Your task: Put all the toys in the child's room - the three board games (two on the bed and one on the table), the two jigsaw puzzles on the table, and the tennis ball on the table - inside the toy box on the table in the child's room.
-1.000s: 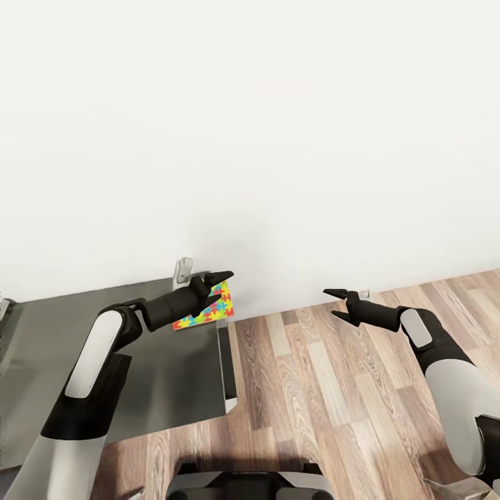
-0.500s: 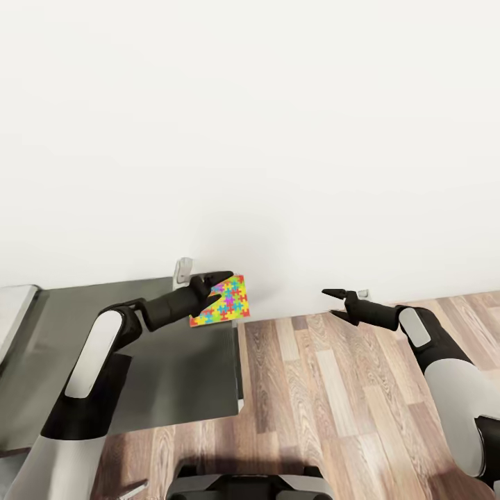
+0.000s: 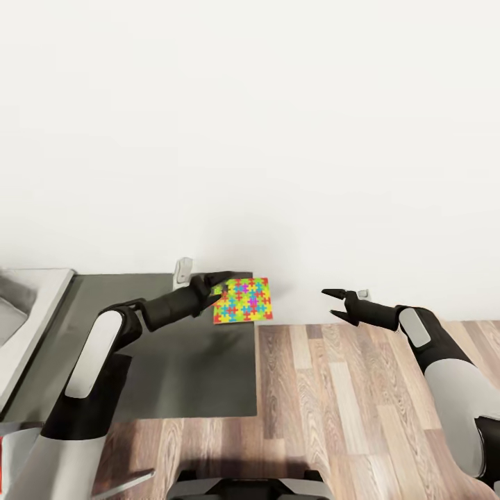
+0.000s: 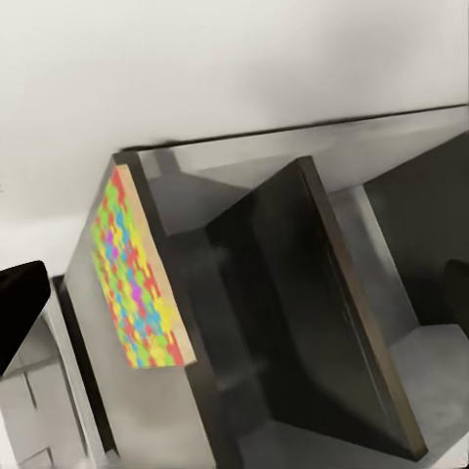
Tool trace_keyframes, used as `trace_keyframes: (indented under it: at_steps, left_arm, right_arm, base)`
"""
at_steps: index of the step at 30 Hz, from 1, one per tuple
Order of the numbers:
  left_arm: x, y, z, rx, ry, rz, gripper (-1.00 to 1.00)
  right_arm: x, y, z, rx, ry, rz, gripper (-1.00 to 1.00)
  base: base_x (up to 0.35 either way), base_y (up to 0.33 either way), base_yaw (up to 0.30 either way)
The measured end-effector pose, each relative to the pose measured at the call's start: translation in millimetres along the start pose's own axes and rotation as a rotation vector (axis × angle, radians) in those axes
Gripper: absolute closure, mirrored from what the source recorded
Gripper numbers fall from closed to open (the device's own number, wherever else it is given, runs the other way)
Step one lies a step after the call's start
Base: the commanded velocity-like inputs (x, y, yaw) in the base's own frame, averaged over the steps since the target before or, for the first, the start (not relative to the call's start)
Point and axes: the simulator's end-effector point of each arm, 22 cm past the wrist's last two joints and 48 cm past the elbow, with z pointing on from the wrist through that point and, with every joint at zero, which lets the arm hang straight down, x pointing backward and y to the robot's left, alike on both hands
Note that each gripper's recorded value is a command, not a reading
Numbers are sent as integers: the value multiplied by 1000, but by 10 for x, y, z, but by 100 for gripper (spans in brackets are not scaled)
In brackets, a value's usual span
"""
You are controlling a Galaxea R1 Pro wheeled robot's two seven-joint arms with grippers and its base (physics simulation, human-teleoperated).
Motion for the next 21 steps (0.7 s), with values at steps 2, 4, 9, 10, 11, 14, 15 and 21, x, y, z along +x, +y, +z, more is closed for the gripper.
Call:
trace_keyframes:
  at_steps: [2,4,9,10,11,14,15,21]
  left_arm:
    - [-2,-11,-4,1,-1,1,-100]
    - [-3,-21,-7,2,-1,3,-100]
    - [-8,-49,-13,5,-3,6,-100]
    - [-9,-56,-13,6,-3,6,-100]
    - [-9,-60,-14,7,-3,7,-100]
    - [-19,-83,-13,10,-4,10,-100]
    - [-33,-105,-8,12,-6,12,-100]
    - [-244,-400,54,45,-21,55,-100]
  right_arm:
    - [-4,13,-6,-2,-1,-1,-100]
    - [-9,32,-12,-7,-2,-2,-100]
    - [-19,83,-28,-23,-4,-5,-100]
    - [-19,93,-31,-27,-4,-5,-100]
    - [-20,97,-33,-27,-5,-5,-100]
    - [-20,115,-39,-34,-5,-5,-100]
    - [-21,120,-41,-36,-5,-5,-100]
    - [-34,128,-61,-40,-8,-5,-100]
  base:
    - [0,0,246]
    - [0,0,250]
    - [0,0,254]
    - [0,0,244]
    - [0,0,214]
    - [0,0,160]
    - [0,0,137]
    - [0,0,78]
